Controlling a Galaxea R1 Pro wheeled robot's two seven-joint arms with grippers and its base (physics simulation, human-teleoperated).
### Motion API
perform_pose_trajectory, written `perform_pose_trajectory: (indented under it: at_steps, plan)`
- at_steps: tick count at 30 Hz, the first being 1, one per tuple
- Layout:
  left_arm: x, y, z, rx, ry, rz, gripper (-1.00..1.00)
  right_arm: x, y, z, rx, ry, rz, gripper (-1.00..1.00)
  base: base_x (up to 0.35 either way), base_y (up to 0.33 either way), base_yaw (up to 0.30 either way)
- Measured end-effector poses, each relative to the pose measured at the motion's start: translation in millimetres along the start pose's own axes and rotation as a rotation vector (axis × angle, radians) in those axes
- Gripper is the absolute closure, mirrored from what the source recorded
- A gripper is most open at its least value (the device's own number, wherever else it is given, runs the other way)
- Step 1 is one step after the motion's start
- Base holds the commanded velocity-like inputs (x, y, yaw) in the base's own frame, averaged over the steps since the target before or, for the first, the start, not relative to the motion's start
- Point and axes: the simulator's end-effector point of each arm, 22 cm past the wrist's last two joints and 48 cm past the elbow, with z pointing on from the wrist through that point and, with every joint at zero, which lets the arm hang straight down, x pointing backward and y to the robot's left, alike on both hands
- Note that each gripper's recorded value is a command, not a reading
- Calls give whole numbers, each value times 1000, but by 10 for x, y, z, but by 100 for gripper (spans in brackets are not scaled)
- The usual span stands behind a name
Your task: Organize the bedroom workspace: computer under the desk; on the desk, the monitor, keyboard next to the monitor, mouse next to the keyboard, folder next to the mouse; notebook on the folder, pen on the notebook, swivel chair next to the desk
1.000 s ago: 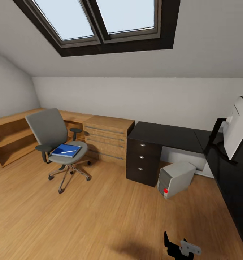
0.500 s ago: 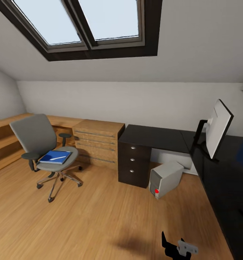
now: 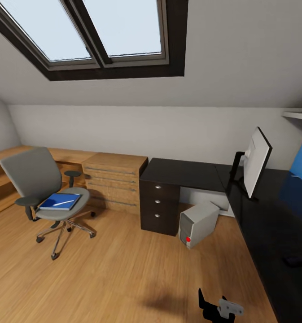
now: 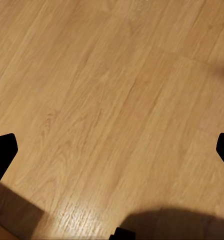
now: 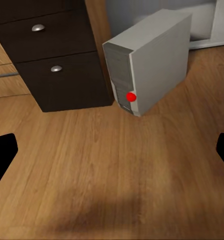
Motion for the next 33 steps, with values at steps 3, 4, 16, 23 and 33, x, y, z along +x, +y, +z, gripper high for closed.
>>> perform_pose_trajectory:
  at_steps: [3,4,16,23,33]
  plan:
    - [-18,10,-37,0,1,1,-100,-35,24,-19,-1,1,2,-100,0,0,-8]
    - [-25,12,-49,0,1,1,-100,-47,28,-25,-1,2,3,-100,0,0,-4]
    - [-56,38,-193,2,13,8,-100,-104,71,-100,-2,44,11,-100,0,0,-1]
    - [-106,46,-275,3,14,8,-100,-157,109,-146,-5,57,15,-100,0,0,0]
    - [-1286,-525,-659,94,-105,-86,-100,-843,561,103,-70,-70,59,-100,0,0,0]
